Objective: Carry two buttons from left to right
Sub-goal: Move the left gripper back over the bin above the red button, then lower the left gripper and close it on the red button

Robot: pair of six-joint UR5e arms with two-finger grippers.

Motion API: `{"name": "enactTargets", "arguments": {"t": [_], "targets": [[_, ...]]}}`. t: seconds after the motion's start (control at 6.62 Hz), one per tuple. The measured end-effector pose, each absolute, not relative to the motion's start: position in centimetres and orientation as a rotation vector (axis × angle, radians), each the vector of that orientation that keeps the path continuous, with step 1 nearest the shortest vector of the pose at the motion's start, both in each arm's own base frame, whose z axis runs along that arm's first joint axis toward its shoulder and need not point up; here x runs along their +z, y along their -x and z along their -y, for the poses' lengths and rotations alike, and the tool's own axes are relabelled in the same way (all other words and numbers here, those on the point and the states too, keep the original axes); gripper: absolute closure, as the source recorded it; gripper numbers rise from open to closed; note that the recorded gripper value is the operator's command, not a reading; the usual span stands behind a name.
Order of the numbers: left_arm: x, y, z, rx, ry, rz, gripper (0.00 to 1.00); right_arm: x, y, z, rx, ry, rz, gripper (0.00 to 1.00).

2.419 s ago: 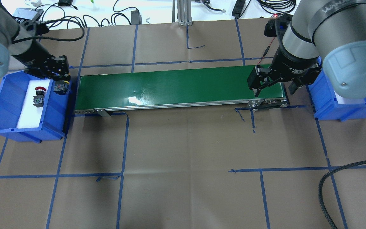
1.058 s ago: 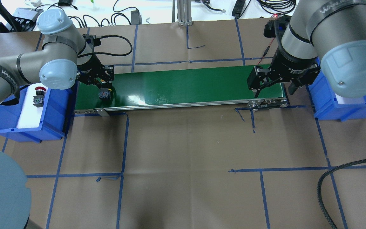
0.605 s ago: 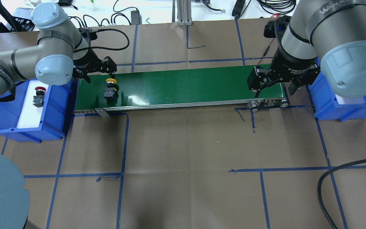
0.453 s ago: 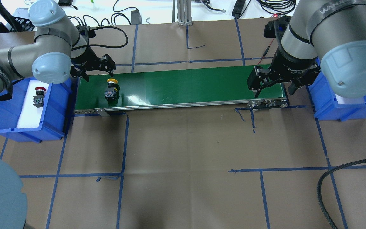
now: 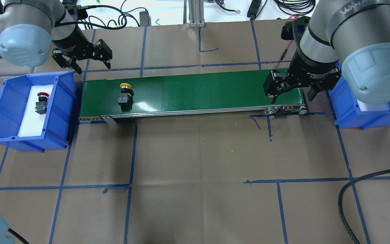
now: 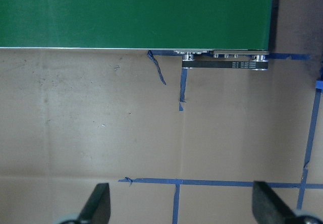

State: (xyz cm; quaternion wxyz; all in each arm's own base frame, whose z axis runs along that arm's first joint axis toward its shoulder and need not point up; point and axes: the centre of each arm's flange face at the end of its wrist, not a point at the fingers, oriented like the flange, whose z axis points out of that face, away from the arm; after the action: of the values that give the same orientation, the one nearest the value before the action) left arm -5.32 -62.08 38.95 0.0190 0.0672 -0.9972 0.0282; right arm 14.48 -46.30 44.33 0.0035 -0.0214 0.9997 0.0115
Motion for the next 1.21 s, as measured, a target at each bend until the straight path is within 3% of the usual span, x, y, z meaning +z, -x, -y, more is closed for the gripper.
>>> {"name": "enactTargets", "arguments": {"t": [0.3,0.76,1.21], "targets": [[40.6,3.1,62.5,0.087,-0.177,3.100,0.00,44.4,-14.5,46.3,0.033,0.067,-3.135,0.00],[39.4,-11.5,62.1,0.066,-0.075,3.110,0.00,44.4,-14.4,46.3,0.032,0.065,-3.135,0.00],[36.9,-19.6,60.3,0.036,-0.017,3.110,0.01,44.4,-14.4,46.3,0.034,0.065,-3.135,0.00]]}}
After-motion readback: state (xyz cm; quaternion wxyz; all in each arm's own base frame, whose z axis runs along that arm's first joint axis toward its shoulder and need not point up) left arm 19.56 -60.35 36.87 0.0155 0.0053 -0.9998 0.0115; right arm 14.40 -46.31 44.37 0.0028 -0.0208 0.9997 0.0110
